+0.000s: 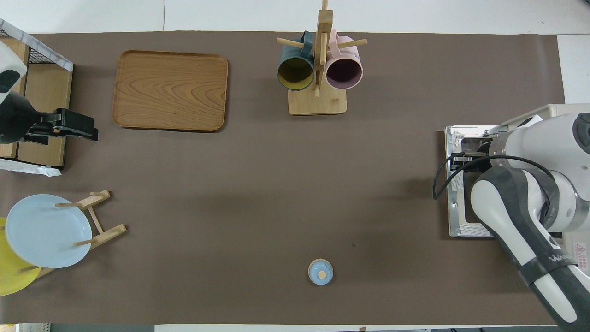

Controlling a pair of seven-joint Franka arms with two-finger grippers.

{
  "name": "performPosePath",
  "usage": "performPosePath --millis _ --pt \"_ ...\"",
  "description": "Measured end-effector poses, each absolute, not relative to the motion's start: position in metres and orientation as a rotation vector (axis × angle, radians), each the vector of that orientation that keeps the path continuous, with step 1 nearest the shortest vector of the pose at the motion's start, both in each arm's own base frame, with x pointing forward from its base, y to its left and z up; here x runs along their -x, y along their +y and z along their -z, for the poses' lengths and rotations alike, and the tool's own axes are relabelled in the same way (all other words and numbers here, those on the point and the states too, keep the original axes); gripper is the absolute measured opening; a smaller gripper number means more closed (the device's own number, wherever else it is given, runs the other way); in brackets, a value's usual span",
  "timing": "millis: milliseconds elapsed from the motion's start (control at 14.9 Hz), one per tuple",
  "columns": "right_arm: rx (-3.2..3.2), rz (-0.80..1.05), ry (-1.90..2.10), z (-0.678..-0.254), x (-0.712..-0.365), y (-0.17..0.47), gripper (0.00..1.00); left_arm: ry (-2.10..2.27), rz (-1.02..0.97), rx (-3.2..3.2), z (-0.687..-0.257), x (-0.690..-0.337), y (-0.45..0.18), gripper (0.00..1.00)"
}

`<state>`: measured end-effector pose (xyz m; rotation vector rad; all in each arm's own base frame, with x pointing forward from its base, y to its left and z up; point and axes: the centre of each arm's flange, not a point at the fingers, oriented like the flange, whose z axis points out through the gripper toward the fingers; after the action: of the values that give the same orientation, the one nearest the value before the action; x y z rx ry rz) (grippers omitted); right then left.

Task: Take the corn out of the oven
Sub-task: 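Grasp the green plate with corn inside the oven with the right gripper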

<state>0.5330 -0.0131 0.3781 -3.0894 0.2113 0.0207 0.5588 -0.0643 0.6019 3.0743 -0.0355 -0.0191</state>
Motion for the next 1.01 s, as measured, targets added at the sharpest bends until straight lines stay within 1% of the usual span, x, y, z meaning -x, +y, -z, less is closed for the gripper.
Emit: performPosePath --millis 67,201,604,1007 --pt "3.089 -0.031 0.221 -0.385 -0.531 -0.017 0.44 -0.039 0.021 -3.074 -0.601 -0.559 -0.066 1.00" --pt "3.096 -0.051 0.237 -0.394 -0.526 -0.026 0.45 -0.049 0.019 -3.073 -0.599 -0.560 -0.070 1.00" --pt "3.149 -0.100 0.269 -0.398 -0.514 -0.076 0.45 -0.053 0.015 -3.072 -0.594 -0.563 -0.072 1.00" --pt "3.149 -0.113 0.251 -0.384 -0.504 -0.075 0.40 -0.072 0.013 -3.070 -0.589 -0.566 -0.080 1.00"
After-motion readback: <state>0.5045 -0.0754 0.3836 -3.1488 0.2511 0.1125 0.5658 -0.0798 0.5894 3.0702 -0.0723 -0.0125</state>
